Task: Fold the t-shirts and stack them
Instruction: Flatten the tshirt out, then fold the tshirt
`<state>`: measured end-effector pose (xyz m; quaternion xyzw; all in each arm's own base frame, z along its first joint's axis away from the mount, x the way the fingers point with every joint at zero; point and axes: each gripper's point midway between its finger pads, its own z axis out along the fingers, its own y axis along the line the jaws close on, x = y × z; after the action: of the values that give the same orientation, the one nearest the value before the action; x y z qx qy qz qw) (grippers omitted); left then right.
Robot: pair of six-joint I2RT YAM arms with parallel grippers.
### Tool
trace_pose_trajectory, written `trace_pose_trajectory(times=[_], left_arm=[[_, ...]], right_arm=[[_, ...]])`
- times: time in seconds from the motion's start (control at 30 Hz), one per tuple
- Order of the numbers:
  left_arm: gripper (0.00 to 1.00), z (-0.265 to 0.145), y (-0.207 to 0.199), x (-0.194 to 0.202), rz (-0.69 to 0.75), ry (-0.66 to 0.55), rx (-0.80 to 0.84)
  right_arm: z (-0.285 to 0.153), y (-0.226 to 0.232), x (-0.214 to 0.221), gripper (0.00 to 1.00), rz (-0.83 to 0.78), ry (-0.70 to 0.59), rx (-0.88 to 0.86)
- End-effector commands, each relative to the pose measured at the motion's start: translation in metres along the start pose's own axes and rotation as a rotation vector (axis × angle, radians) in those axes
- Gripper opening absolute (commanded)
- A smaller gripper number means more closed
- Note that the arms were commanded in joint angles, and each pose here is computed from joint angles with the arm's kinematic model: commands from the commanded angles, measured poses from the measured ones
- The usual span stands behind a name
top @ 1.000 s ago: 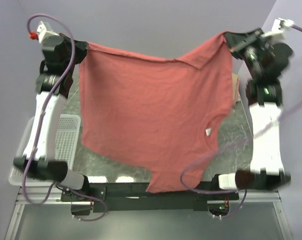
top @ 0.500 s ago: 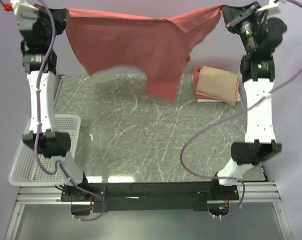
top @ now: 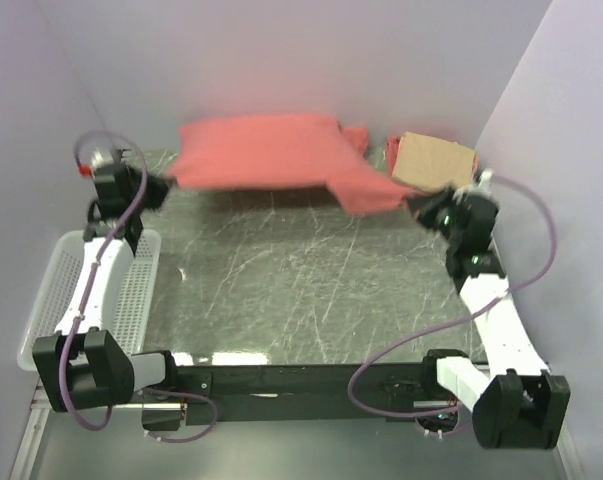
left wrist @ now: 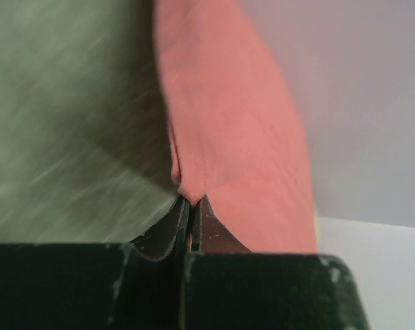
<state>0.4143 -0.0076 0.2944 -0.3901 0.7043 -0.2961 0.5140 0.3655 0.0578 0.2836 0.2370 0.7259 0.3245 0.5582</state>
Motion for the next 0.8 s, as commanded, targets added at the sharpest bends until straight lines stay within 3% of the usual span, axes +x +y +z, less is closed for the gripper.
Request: trace_pose_trajectory(times=[0.0,0.1,0.37,0.5,0.77], left_arm=[[0.01,-0.023,0.043,0.023,-0.066,-0.004,-0.083],[0.01,-0.033,0.116,0.067,-0.103,0.054,-0.242],[0.0,-0.069,0.193,0.098,-0.097,0.036,-0.448],[0.0,-0.081,0.205,0.098,-0.094,-0.002,-0.478],[0.0,-0.081,0.209,0.101,-0.07,0.018,-0.491]], right_arm=[[-0.023,-0.054,0.055,0.0,0.078,0.068,0.107],[-0.038,-0.095,0.111,0.0,0.141,0.17,0.164],[-0.086,-0.155,0.193,0.0,0.216,0.308,0.287],[-0.098,-0.156,0.203,0.0,0.231,0.32,0.282],[-0.102,-0.135,0.176,0.0,0.144,0.256,0.243]])
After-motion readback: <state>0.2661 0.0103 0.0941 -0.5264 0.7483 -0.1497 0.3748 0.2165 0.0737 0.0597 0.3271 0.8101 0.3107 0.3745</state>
